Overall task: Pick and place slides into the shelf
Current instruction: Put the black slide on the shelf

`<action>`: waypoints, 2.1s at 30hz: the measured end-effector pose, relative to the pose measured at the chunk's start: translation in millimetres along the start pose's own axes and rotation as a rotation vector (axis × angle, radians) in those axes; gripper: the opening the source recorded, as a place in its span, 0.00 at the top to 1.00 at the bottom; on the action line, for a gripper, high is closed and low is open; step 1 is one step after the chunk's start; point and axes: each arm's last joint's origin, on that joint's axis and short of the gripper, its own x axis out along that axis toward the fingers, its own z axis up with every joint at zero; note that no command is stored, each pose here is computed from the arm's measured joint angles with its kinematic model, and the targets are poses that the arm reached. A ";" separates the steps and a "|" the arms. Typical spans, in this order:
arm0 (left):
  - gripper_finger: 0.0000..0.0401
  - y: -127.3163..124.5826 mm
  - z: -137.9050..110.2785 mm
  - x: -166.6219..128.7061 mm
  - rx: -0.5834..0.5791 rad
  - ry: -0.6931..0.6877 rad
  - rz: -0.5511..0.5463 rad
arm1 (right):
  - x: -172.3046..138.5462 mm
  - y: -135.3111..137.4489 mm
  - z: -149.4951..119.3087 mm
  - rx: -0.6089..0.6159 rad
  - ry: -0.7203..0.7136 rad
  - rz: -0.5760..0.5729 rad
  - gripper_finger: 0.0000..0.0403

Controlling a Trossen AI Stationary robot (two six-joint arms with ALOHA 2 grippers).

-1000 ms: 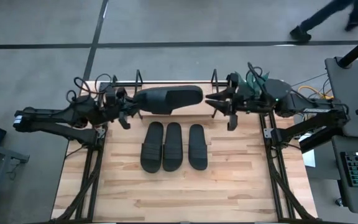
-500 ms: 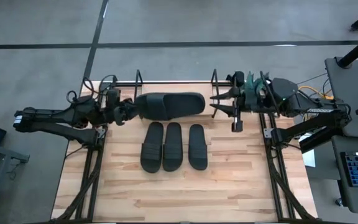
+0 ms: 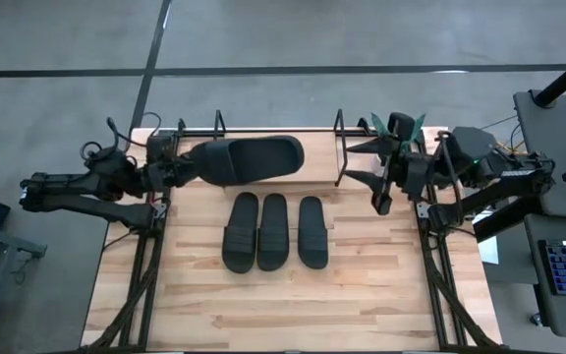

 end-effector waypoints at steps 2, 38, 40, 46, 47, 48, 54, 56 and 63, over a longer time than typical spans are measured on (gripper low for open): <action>0.96 -0.2 0.4 -0.5 0.005 -0.002 -0.001 | 2.4 1.9 -1.2 -0.027 0.042 -0.006 0.47; 0.97 15.0 -16.5 19.9 0.212 0.091 0.073 | 28.5 7.3 -29.1 1.553 0.283 -0.019 0.43; 0.97 15.2 -16.9 21.0 0.211 0.088 0.072 | 33.0 10.8 -31.4 1.550 0.301 -0.015 0.43; 0.97 17.1 -18.6 22.7 0.214 0.096 0.085 | 43.4 18.6 -35.1 1.547 0.326 0.033 0.43; 0.97 17.5 -19.1 23.7 0.214 0.096 0.085 | 44.3 19.2 -35.4 1.547 0.328 0.036 0.43; 0.97 17.6 -19.2 24.2 0.214 0.096 0.083 | 44.4 19.5 -35.6 1.546 0.331 0.038 0.43; 0.97 20.6 -22.6 27.3 0.217 0.117 0.096 | 51.0 23.7 -38.5 1.534 0.342 0.039 0.43; 0.97 21.6 -23.8 29.2 0.217 0.120 0.097 | 53.3 24.9 -39.1 1.501 0.338 0.045 0.43; 0.97 21.8 -24.2 29.5 0.217 0.126 0.095 | 59.6 28.8 -41.5 1.462 0.340 0.052 0.43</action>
